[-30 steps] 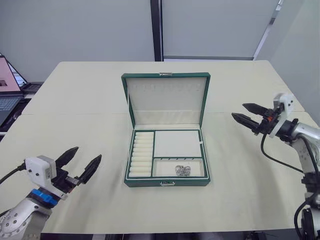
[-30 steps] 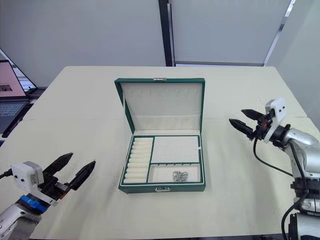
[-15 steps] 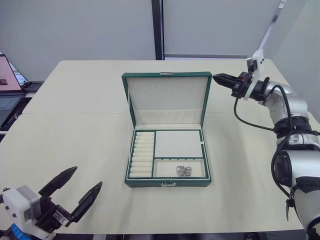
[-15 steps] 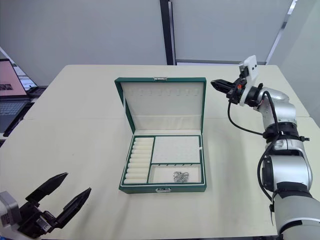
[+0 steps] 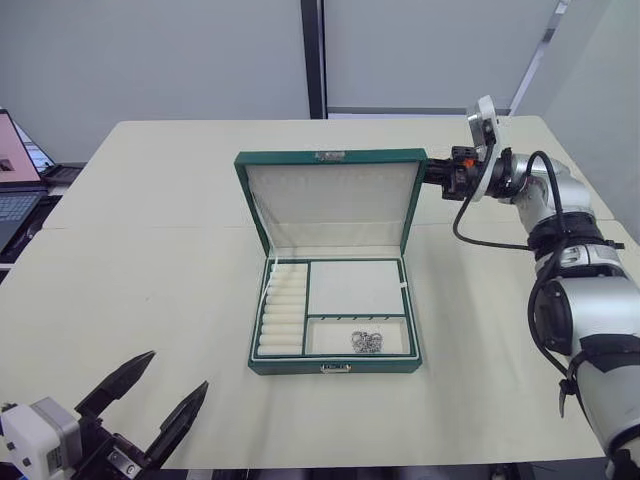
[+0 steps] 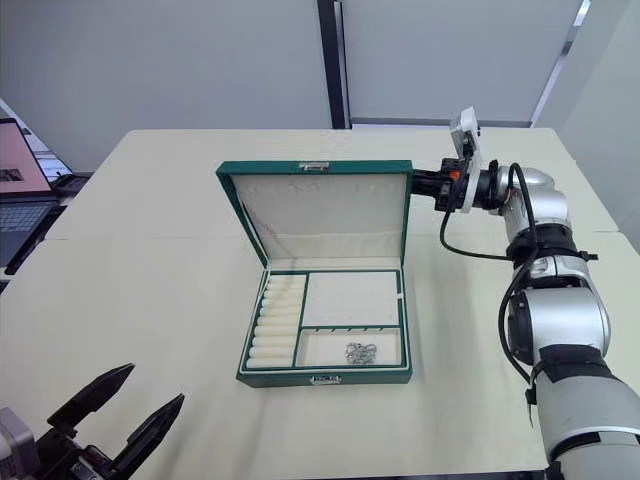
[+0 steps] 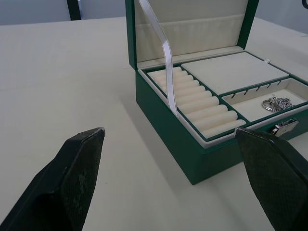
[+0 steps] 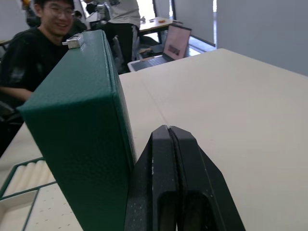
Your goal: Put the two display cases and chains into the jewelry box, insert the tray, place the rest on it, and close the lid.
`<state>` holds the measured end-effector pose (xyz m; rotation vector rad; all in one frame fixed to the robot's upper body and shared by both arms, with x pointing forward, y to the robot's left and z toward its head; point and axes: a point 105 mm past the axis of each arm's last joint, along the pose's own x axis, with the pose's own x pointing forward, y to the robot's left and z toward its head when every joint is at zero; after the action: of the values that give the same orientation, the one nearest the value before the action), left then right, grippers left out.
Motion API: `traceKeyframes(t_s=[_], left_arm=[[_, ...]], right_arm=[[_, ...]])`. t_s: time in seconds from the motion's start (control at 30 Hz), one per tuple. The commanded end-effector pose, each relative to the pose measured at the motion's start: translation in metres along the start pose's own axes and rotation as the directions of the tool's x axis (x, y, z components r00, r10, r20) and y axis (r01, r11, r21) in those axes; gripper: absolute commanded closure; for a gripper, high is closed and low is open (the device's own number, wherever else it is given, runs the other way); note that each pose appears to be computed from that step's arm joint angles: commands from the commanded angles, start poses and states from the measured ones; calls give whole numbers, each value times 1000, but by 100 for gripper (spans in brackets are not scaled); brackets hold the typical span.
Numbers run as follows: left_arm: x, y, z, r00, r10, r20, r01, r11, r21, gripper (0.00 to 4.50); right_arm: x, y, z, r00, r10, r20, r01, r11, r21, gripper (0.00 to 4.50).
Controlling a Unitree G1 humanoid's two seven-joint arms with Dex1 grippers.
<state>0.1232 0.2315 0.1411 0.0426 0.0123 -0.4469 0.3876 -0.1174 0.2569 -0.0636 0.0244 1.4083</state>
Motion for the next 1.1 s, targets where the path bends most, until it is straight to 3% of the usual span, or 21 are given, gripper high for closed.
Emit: traceKeyframes(t_s=[0.03, 0.13, 0.3, 0.53, 0.63, 0.8, 1.1], left_arm=[[6, -6, 6, 999, -32, 17, 31, 999, 35, 0], [7, -5, 4, 999, -34, 14, 34, 999, 34, 0], [10, -6, 0, 998, -58, 1, 58, 998, 36, 0], [21, 3, -1, 997, -77, -10, 77, 995, 70, 0], [35, 19, 6, 1000, -26, -12, 27, 993, 112, 0], [57, 65, 28, 989, 136, 49, -140, 986, 86, 0], [54, 149, 19, 957, 291, 7, -289, 947, 142, 0]], right_arm=[[0, 27, 4, 989, 140, -37, -142, 989, -32, 448], [-3, 48, -9, 976, 196, -96, -199, 980, -17, 448], [-10, 59, -15, 977, 185, -108, -186, 983, 1, 448], [-33, 55, -13, 997, 42, -71, -42, 999, -9, 448], [-50, 54, -22, 996, -50, -71, 51, 999, 2, 448], [-82, 47, -48, 960, -262, -99, 266, 964, 28, 348], [-139, 44, -91, 811, -577, -95, 581, 813, 23, 102]])
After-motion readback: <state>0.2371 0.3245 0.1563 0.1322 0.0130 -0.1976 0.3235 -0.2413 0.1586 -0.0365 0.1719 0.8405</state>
